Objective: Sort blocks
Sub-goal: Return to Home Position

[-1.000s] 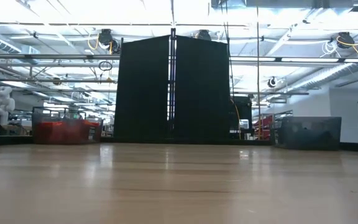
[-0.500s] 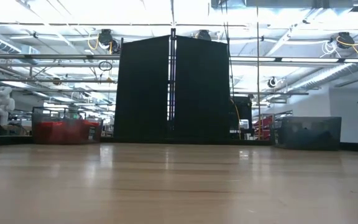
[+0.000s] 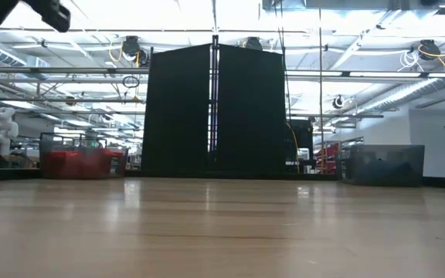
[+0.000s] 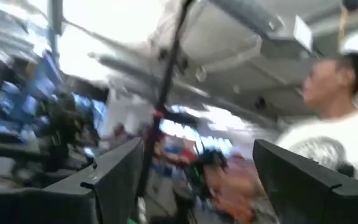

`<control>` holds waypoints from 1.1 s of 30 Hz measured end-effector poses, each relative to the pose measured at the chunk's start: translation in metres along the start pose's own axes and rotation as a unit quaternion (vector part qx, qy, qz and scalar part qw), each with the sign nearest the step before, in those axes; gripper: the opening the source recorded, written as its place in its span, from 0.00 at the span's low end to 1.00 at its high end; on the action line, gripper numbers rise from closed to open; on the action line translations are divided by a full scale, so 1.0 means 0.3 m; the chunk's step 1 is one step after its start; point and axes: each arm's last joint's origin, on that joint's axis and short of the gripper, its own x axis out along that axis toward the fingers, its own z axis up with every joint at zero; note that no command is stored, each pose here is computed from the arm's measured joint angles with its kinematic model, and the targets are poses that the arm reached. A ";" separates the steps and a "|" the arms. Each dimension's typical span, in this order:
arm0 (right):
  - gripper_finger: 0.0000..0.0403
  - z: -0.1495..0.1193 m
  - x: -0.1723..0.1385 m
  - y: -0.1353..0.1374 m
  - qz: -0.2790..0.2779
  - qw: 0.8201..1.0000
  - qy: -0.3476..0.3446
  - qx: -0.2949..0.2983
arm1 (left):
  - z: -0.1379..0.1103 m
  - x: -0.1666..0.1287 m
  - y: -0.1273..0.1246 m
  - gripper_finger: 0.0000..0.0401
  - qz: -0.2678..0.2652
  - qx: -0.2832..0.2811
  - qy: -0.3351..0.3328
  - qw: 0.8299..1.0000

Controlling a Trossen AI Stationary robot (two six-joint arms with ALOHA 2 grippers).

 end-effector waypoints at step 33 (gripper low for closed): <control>0.81 -0.458 0.024 -0.085 -0.087 0.971 0.170 0.143 | -0.008 -0.009 -0.028 0.76 -0.135 0.032 0.026 0.990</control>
